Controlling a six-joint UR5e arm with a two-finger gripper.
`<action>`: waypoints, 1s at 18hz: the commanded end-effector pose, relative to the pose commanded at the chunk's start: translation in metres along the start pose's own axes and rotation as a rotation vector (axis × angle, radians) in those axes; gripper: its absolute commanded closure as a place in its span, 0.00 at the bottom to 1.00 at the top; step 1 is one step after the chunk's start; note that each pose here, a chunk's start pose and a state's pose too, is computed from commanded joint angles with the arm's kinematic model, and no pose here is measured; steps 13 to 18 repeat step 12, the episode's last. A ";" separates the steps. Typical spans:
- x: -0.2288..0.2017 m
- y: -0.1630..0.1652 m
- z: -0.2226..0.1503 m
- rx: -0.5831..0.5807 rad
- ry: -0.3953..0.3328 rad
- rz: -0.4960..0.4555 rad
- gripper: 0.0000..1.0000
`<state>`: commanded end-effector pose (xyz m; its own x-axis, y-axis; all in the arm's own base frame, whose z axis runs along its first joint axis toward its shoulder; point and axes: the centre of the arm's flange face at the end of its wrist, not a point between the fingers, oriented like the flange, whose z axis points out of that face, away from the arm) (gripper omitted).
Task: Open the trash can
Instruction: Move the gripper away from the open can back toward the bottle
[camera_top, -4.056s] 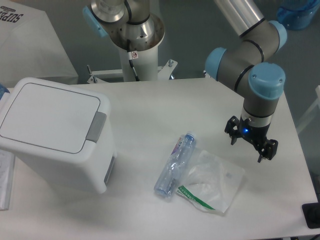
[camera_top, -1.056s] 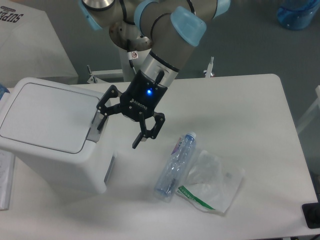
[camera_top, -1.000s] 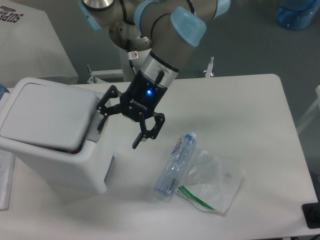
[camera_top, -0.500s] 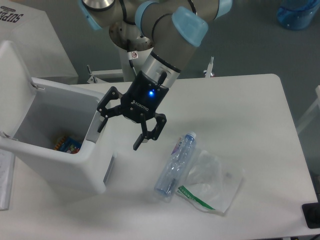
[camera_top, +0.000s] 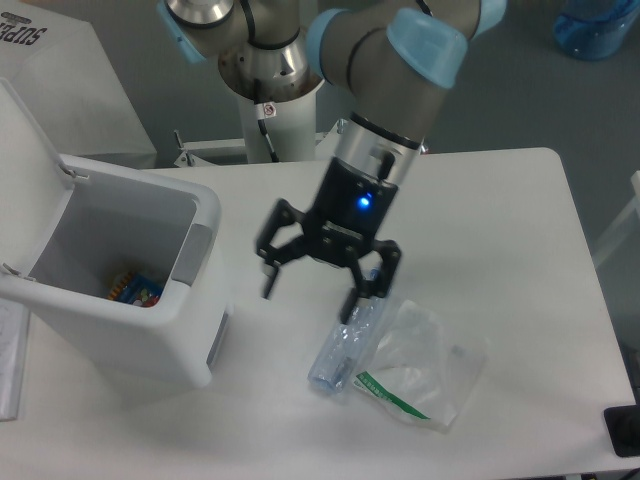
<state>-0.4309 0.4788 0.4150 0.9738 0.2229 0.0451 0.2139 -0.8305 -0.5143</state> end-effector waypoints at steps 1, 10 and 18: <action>-0.013 0.008 0.002 -0.045 -0.035 0.028 0.00; -0.119 0.034 0.027 -0.465 0.016 0.545 0.00; -0.125 0.037 0.048 -0.479 0.033 0.571 0.00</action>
